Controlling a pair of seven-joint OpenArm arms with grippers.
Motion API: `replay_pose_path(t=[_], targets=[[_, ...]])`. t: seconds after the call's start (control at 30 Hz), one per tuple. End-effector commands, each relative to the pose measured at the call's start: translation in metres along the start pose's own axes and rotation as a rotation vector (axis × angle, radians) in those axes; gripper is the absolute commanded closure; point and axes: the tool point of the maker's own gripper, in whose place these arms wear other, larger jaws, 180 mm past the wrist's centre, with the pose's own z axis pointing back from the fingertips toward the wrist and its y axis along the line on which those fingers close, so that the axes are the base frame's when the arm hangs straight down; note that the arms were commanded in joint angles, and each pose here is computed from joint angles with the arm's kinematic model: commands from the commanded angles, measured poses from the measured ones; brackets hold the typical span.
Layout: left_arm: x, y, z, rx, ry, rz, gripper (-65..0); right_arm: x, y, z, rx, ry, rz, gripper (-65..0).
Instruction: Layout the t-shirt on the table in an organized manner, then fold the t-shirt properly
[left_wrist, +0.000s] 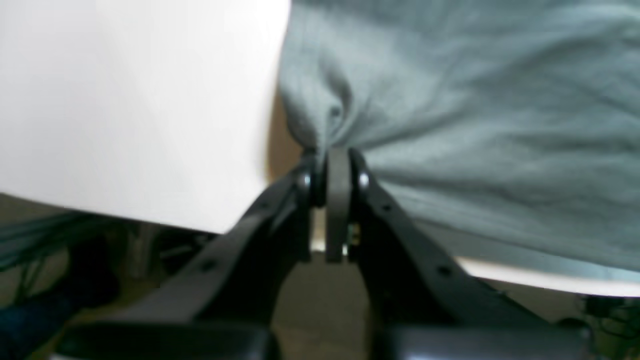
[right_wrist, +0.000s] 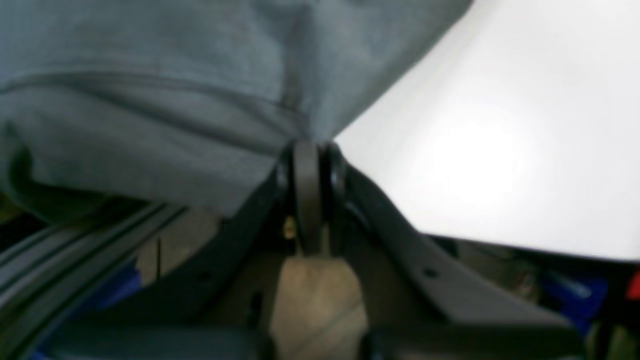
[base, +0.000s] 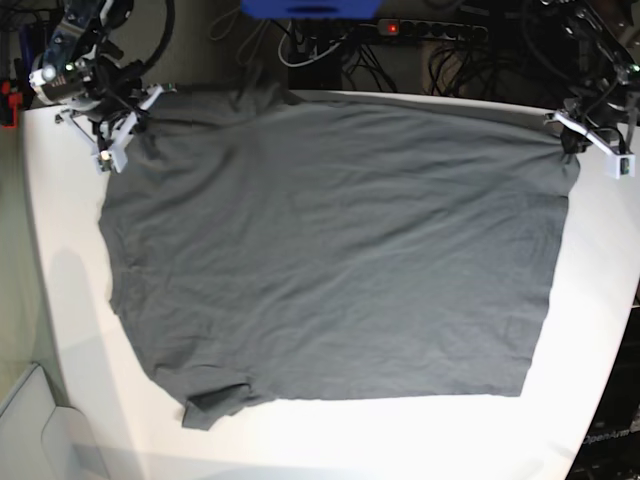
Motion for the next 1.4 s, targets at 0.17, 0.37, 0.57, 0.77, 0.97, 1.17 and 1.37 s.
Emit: replay_pose_path(t=[0.17, 0.37, 0.57, 0.77, 0.97, 1.17, 1.37], targets=[[0.013, 0.006, 0.006, 0.017, -0.037, -0.021, -0.3, 0.026, -0.008, 0.008, -0.027, -0.076, 0.030, 0.0], [0.012, 0.005, 0.006, 0.016, -0.034, -0.022, -0.3, 0.043, -0.023, 0.012, -0.059, -0.106, 0.061, 0.0], [0.015, 0.004, 0.005, 0.013, -0.041, -0.024, -0.3, 0.064, -0.029, 0.014, -0.076, -0.151, 0.074, 0.0], [0.041, -0.001, -0.001, 0.001, -0.102, -0.021, -0.3, 0.086, -0.032, 0.016, -0.083, -0.195, 0.102, 0.0], [0.064, -0.013, -0.007, -0.025, -0.147, -0.034, -0.3, 0.104, -0.024, 0.015, -0.066, -0.221, 0.160, 0.0], [0.084, -0.025, -0.012, -0.054, -0.187, -0.049, -0.3, 0.126, -0.027, 0.019, -0.077, -0.271, 0.164, 0.0], [0.108, -0.031, -0.014, -0.066, -0.240, -0.050, -0.3, 0.150, -0.029, 0.022, -0.084, -0.312, 0.196, 0.0]])
